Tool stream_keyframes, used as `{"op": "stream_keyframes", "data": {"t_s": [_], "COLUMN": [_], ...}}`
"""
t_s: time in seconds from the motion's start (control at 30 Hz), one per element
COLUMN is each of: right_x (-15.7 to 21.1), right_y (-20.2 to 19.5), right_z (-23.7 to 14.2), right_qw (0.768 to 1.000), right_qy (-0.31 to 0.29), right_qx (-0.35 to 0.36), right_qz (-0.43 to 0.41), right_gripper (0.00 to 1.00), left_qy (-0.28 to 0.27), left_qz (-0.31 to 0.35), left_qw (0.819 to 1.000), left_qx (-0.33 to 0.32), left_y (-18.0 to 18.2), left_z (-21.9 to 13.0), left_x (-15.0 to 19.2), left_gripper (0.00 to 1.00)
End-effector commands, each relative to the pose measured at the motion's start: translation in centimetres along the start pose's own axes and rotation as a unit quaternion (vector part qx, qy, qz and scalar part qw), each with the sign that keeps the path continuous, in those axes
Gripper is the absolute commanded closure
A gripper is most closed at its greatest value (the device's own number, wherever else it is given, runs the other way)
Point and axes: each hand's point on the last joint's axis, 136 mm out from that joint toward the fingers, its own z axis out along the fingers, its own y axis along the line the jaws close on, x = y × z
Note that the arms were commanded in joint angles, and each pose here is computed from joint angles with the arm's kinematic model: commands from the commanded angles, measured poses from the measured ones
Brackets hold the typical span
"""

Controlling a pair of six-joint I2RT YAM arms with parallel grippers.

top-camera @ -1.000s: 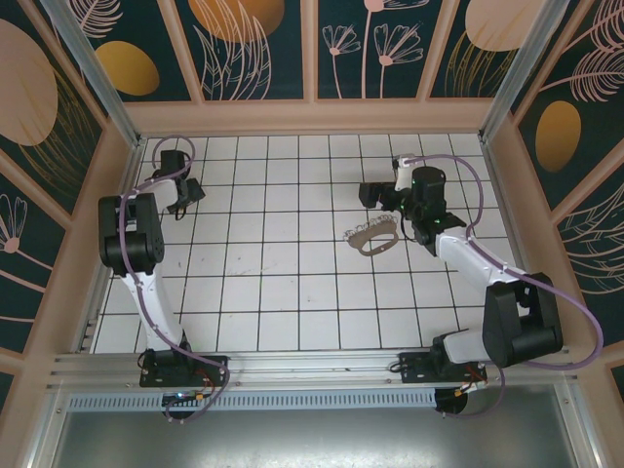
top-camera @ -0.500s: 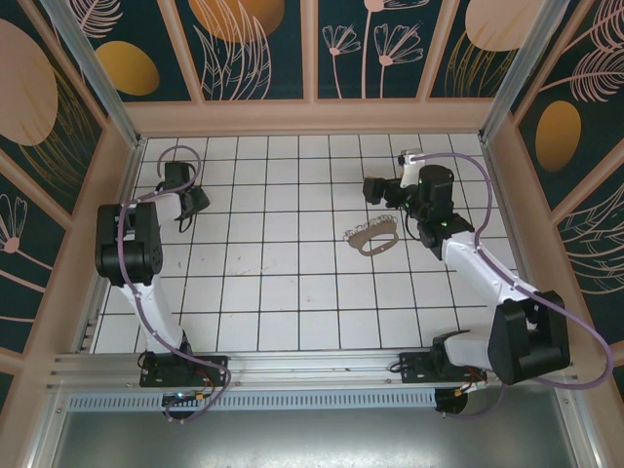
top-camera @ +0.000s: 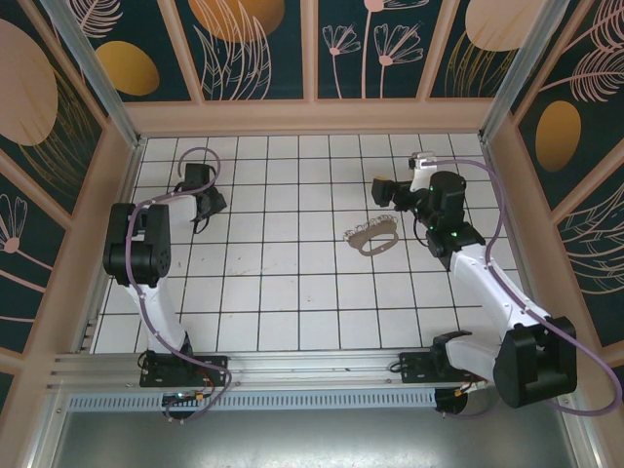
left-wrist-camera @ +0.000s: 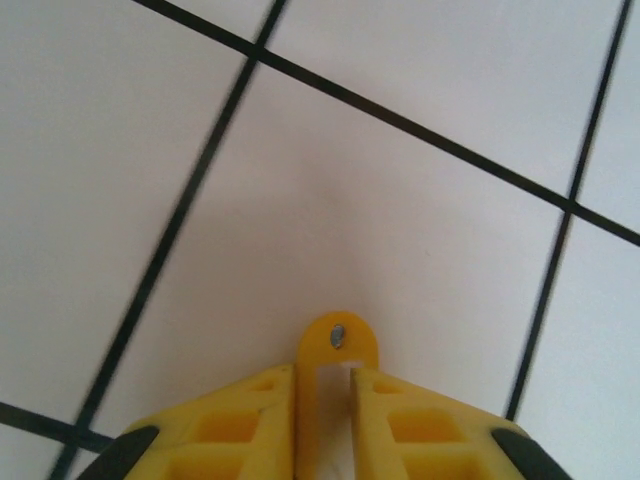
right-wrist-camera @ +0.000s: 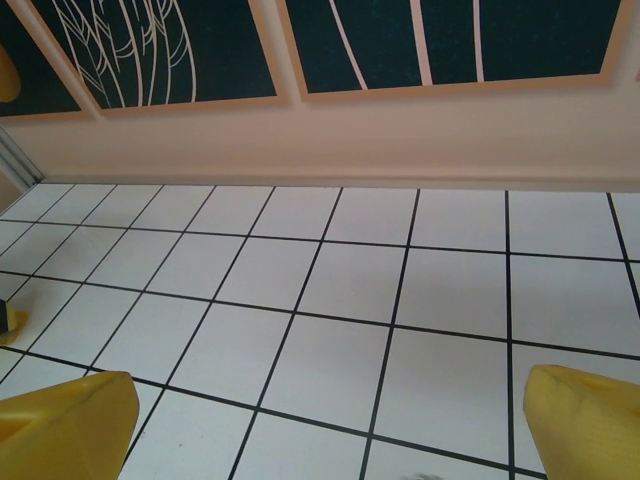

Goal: Put the keys on the keyring

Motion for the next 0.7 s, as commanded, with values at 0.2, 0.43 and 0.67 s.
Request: {"op": "stream_keyframes", "data": {"t_s": [0.2, 0.43, 0.67], "right_x": [0.0, 0.7, 1.3], "right_y": [-1.1, -1.8, -2.9], "right_z": [-0.6, -1.2, -1.4], "right_qw": [1.000, 1.000, 0.999], "right_qy": [-0.006, -0.004, 0.003], "right_qx": [0.016, 0.026, 0.032], "right_qz": [0.000, 0.005, 0.013], "right_gripper": [0.01, 0.01, 0.01], "left_qy": [0.080, 0.106, 0.135], "left_qz": [0.034, 0.063, 0.083], "left_qw": [0.995, 0.981, 0.959], "left_qx": [0.055, 0.148, 0.234], "left_y": [-5.5, -15.3, -22.3], "left_z": [-1.1, -3.0, -6.4], "left_x": [8.0, 13.0, 16.7], "left_gripper": [0.91, 0.92, 0.90]}}
